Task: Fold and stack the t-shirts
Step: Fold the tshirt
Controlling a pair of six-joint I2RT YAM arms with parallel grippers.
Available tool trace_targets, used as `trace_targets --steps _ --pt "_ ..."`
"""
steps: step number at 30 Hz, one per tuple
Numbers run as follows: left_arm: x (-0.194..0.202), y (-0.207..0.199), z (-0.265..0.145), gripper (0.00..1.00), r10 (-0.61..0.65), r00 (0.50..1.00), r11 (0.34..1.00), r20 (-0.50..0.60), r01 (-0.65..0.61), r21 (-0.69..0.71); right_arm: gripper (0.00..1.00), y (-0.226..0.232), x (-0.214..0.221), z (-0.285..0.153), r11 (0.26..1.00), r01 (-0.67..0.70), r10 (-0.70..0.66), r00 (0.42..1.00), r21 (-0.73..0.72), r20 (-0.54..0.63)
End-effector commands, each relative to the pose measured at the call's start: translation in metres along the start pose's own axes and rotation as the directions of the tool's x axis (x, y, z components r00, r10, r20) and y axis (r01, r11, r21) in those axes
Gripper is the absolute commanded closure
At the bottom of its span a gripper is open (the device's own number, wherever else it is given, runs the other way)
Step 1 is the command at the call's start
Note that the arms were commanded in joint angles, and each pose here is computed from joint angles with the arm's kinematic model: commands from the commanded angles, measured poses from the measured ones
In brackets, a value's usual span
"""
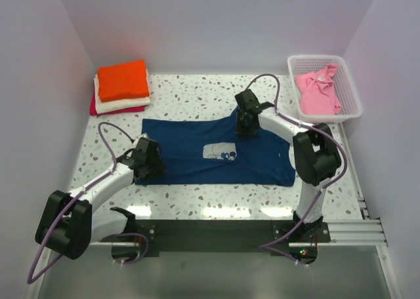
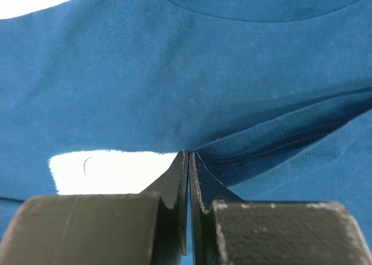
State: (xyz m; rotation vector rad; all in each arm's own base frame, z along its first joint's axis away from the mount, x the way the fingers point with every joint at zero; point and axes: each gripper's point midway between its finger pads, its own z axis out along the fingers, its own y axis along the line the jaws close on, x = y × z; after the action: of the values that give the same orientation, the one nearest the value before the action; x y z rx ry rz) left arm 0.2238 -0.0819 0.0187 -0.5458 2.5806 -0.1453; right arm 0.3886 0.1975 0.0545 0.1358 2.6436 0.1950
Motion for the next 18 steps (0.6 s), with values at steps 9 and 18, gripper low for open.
trace_targets --steps 9,18 --pt "-0.029 -0.019 -0.015 0.38 0.000 0.997 0.998 0.083 -0.005 0.059 0.44 0.012 -0.029 -0.030 0.998 0.051 -0.048 0.996 -0.036 0.077" --pt "-0.064 -0.058 -0.030 0.35 -0.042 0.989 0.985 0.140 0.017 0.172 0.32 -0.011 -0.004 -0.081 0.998 -0.059 0.061 0.994 -0.030 0.091"
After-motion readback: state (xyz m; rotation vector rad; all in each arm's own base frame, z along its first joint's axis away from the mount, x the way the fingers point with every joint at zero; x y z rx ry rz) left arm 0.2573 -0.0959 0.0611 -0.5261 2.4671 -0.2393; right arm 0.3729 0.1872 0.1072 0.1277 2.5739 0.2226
